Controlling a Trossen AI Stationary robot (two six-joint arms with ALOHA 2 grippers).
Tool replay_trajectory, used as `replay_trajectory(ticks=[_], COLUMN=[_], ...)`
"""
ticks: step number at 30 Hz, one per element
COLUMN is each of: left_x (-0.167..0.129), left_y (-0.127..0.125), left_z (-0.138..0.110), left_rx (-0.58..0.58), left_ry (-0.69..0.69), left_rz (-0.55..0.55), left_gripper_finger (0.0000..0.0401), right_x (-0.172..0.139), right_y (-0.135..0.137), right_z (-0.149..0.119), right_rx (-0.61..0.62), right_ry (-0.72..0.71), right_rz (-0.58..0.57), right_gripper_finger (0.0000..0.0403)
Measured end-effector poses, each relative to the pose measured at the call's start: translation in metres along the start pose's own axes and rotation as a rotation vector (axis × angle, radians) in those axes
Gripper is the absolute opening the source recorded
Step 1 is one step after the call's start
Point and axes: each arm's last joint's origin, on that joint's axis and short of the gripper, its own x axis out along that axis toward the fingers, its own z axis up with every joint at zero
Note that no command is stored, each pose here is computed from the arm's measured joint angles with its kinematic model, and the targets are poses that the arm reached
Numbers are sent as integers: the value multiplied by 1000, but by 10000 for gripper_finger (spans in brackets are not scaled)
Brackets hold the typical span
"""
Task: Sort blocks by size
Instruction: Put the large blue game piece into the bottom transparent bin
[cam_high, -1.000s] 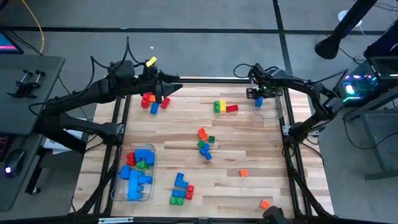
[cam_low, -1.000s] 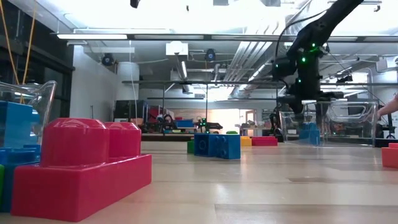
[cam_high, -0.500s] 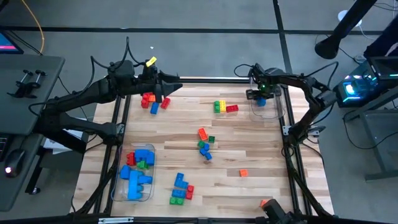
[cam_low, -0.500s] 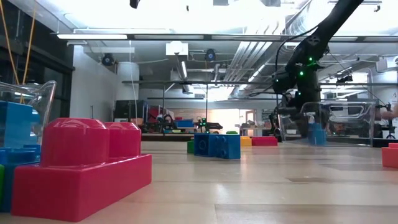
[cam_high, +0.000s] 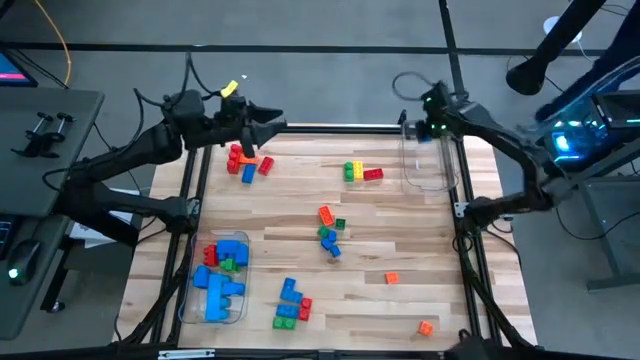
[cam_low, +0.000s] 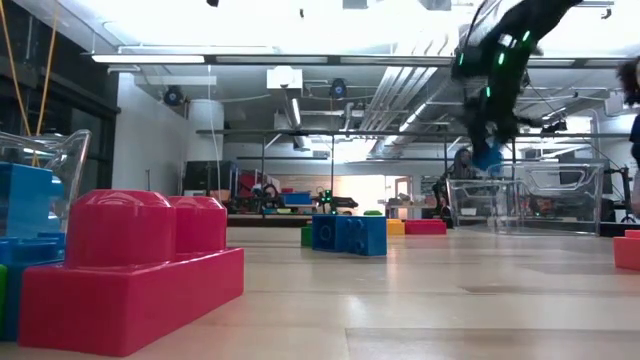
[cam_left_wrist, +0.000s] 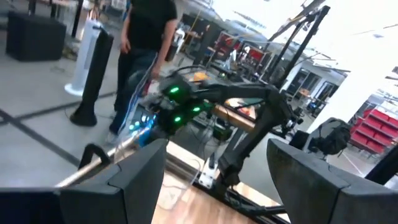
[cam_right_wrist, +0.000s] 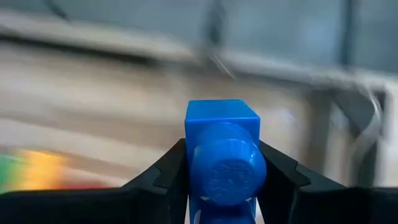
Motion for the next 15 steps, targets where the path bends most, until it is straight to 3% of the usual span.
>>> replay_trajectory(ticks=[3,6,10,15], left_x=[-6,-11,-12,-12], left_y=[-1,-3,-6,-7], left_z=[3,5,5,4], left_rx=[23,29,10,-5], left_ry=[-11,-14,10,22], left_rz=[-12,-42,-105,-128], left_gripper_finger=[266,266,266,266], right_x=[-30,-37,-10,26], right_y=[19,51,114,208], right_z=[4,-6,-45,-108], right_rx=[25,1,-90,-166], right_ry=[-192,-241,-162,-148], right_rz=[250,412,585,959], right_gripper_finger=[133,133,133,133])
